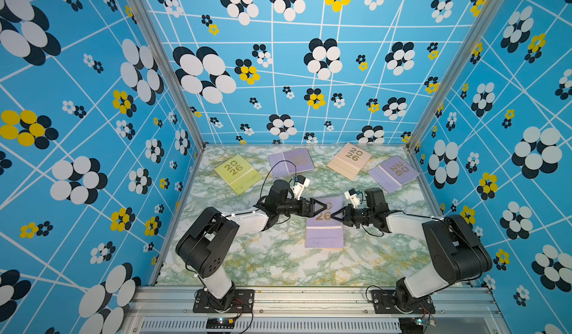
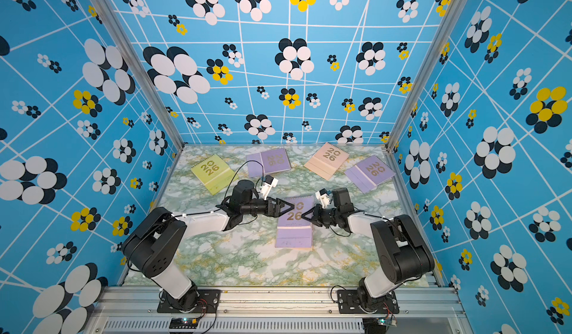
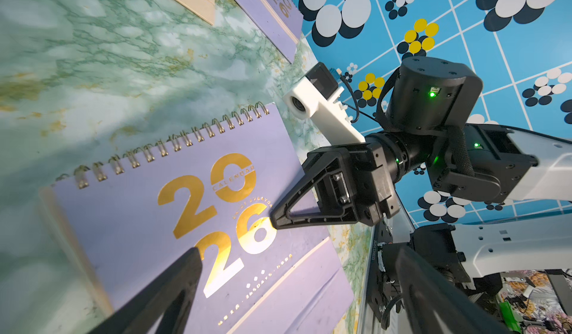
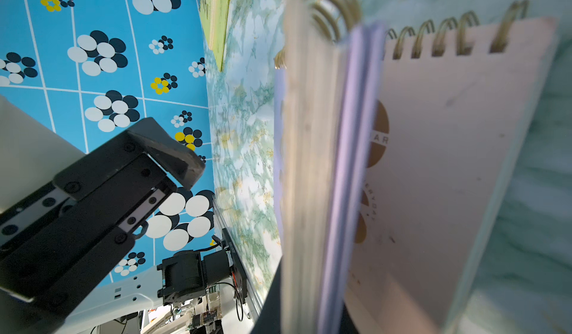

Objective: Stack the calendars
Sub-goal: Place the calendar at the calendar.

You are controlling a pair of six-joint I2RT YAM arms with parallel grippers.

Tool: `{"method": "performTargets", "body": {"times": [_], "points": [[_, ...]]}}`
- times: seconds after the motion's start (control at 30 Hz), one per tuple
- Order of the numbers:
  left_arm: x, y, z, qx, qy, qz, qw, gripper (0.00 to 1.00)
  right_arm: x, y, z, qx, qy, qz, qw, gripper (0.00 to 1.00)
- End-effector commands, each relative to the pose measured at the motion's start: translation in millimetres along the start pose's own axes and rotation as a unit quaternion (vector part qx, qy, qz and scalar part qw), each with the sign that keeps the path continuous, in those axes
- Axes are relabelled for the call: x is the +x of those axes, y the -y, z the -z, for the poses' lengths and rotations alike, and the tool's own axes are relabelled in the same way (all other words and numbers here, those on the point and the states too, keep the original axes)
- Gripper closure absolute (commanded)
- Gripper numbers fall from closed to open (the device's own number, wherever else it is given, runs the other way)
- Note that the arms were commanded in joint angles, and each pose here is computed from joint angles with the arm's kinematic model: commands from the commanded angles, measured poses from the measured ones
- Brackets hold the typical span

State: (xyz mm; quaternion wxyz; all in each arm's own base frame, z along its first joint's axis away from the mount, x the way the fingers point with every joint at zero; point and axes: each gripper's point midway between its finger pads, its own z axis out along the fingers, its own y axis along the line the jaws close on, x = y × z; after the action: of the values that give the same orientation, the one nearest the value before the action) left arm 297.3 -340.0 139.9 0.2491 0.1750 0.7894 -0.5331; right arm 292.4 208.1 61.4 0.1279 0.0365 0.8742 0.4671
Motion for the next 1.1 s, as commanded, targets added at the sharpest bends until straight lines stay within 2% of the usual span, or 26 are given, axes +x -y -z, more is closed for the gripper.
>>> {"method": "performTargets", "body": {"times": [0.0, 0.27, 1.07], "points": [[3, 7, -6, 0.016, -0.001, -0.004, 1.000, 0.00, 12, 48, 2, 0.102, -0.001, -0.035, 0.994, 0.95], [18, -9, -17, -0.016, -0.021, 0.000, 1.000, 0.00, 15, 55, 3, 0.116, -0.003, -0.039, 0.992, 0.90], [43, -39, -31, -0.035, -0.025, 0.046, 0.998, 0.00, 19, 64, 8, 0.152, -0.011, -0.035, 0.988, 0.73]]}}
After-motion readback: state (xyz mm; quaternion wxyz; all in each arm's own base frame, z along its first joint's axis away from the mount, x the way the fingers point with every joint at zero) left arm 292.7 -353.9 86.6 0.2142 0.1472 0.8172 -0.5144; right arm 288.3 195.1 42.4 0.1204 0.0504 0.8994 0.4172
